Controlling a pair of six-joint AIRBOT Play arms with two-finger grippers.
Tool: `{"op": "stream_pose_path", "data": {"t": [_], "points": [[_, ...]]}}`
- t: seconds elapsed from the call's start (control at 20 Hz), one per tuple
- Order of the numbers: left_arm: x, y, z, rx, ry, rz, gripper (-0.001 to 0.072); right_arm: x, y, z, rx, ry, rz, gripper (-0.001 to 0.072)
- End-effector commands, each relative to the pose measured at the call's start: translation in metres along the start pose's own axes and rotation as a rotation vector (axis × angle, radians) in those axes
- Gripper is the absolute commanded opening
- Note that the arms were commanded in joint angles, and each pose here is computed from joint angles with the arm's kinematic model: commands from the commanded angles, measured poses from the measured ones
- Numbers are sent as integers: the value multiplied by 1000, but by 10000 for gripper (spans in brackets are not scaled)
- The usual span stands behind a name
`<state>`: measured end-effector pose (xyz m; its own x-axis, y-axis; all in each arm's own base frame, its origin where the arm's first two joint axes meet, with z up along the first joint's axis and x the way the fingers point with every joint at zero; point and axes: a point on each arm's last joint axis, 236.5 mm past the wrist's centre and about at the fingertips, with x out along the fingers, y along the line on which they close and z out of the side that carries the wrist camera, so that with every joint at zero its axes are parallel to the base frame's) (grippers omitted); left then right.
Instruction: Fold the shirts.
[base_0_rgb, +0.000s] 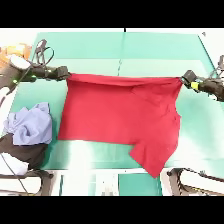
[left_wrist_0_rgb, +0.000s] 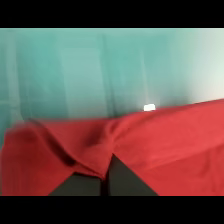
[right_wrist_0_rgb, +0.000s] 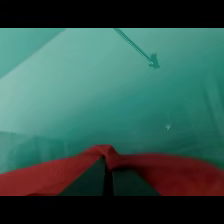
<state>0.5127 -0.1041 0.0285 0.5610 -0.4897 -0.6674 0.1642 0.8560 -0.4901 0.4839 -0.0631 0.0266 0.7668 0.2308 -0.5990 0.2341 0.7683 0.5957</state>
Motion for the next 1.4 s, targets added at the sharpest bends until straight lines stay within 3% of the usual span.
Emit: {"op": "stream_pose_path", "data": {"t": [0.0, 0.3, 0.5, 0.9, 1.15, 1.35], "points": [[27, 24, 24, -32, -95, 44, 20, 60, -20, 5, 5, 75, 1, 18], [9, 13, 84, 17, -243, 49, 20, 72, 7, 58, -52, 15, 63, 18], [11, 12, 76, 34, -206, 49, 20, 69, 13, 66, -74, 3, 71, 19], [18, 36, -26, 141, 213, 107, 20, 41, -60, -32, -125, 411, -95, 15], [30, 58, -56, 122, 248, 148, 20, 38, -87, -89, -72, 526, -119, 16], [40, 67, -63, 109, 261, 158, 20, 37, -89, -97, -61, 542, -121, 16]]}}
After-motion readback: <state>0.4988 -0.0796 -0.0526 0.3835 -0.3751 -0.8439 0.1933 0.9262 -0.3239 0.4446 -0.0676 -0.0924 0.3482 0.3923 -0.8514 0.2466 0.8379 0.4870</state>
